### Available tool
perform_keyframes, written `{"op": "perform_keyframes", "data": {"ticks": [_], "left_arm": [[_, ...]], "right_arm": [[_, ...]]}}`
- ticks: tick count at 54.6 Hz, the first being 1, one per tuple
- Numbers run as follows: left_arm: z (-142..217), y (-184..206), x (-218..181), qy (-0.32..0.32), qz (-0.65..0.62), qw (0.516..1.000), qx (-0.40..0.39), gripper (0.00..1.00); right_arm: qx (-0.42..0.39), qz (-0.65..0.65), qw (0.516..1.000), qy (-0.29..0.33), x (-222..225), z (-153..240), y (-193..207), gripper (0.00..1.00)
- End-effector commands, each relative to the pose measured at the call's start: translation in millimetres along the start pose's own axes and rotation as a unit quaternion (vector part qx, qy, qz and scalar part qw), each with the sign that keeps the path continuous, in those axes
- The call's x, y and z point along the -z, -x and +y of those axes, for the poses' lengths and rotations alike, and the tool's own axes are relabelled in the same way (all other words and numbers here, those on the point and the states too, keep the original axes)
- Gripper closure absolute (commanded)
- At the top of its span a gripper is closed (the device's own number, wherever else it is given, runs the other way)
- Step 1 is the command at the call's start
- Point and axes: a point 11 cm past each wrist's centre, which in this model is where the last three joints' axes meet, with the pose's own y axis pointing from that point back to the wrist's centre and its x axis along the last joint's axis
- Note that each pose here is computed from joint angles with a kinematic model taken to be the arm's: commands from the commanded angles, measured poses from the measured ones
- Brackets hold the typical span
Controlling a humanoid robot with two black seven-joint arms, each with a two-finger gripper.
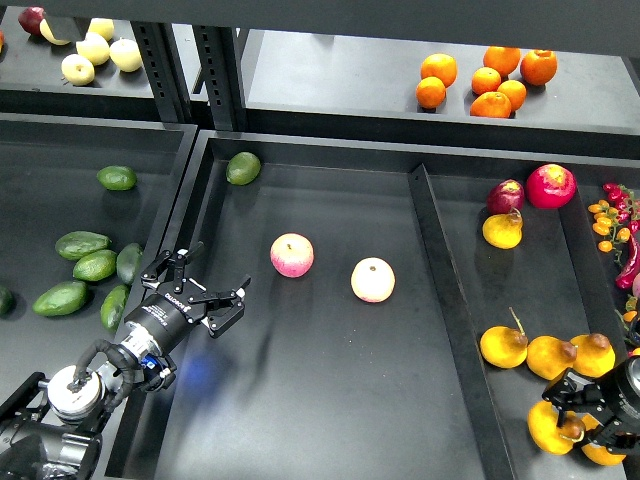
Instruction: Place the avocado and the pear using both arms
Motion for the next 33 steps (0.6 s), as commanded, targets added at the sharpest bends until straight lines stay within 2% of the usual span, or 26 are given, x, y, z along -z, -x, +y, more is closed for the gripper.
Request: {"op": "perform_keyframes", "data": {"ticks": [1,23,26,30,31,32,33], "left_arm": [[-0.1,0.0,0.5,-0.001,0.0,1.0,0.0,0.01],[0.4,-0.5,0.3,0.0,0.0,1.0,-0.001,0.01],[0.3,-0.6,0.7,-0.001,0.0,1.0,-0.001,0.01],[0.8,-1.2,1.0,-0.001,0.001,1.0,-0.001,0.01],[0.8,-1.2,1.0,-0.001,0.001,1.0,-0.001,0.01],[1.2,-1.7,1.2,-0.001,0.001,1.0,-0.002,0.01],[1.3,-1.7,1.2,-0.001,0.001,1.0,-0.002,0.01]], "right_arm": [[-0.007,0.001,1.0,-0.001,5.2,-1.8,-3.6,0.61],[-0.009,0.01,1.0,-0.004,18.6,-7.2,-3.1,0.49],[-0.01,0.009,1.0,-0.005,19.1,-6.3,-3.7,0.43],[-0.01,0.009,1.0,-0.006,19.2,-4.9,-3.8,0.19],[-0.01,0.009,1.0,-0.006,18.9,-5.0,-3.7,0.17],[-0.009,0.01,1.0,-0.009,22.2,-3.8,-3.3,0.11],[-0.009,0.008,1.0,-0.01,21.5,-3.2,-3.5,0.09]]}}
